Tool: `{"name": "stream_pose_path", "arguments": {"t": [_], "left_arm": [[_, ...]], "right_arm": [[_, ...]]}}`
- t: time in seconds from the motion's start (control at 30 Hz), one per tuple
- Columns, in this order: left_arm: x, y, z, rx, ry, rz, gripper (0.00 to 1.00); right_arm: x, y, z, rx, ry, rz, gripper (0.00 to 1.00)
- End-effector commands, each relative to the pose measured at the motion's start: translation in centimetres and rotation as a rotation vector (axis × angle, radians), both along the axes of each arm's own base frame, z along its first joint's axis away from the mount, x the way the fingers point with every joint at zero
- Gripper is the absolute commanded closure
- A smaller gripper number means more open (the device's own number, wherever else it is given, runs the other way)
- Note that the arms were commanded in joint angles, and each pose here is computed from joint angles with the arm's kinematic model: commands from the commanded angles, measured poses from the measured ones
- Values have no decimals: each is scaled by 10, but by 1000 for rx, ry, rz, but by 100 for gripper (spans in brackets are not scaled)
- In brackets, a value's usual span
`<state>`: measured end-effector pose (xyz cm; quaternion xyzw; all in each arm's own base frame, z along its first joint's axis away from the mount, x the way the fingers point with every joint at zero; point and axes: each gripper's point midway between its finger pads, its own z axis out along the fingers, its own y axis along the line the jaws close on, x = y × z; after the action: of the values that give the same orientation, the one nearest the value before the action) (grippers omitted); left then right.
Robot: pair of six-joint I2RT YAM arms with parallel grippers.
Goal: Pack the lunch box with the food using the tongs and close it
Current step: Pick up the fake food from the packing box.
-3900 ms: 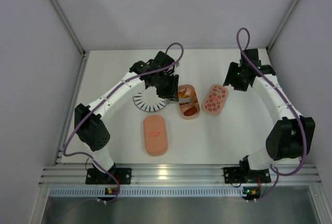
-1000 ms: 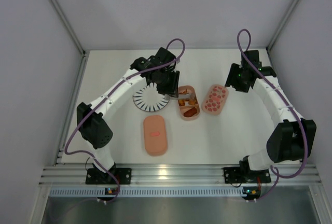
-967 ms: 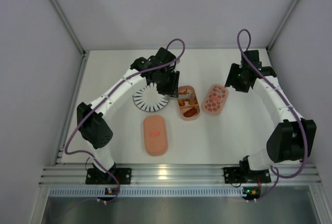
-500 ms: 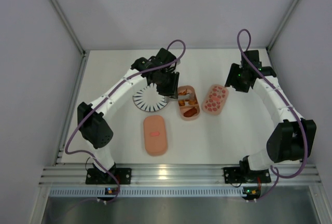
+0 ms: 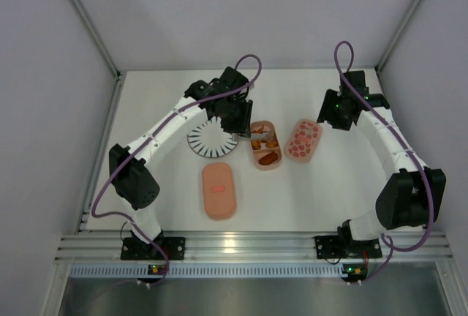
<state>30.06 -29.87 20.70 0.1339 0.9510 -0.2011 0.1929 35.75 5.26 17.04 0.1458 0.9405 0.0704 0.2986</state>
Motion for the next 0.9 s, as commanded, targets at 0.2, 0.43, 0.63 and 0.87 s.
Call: {"name": "stream_pose_path", "arguments": {"t": [0.2,0.43,0.63,0.87], "left_arm": [[19,3,40,-42,-154,41,82],[20,3,44,-50,-168,48,83],[20,2,47,-61,-175,41,83],[11,-5,30,-62,-100,2,73]], "right_arm": [[3,-1,21,-19,-41,11,45],[3,-1,22,-20,-43,12,44],[3,0,21,-19,-40,13,45],[3,-1,22,-20,-43,12,44]]}}
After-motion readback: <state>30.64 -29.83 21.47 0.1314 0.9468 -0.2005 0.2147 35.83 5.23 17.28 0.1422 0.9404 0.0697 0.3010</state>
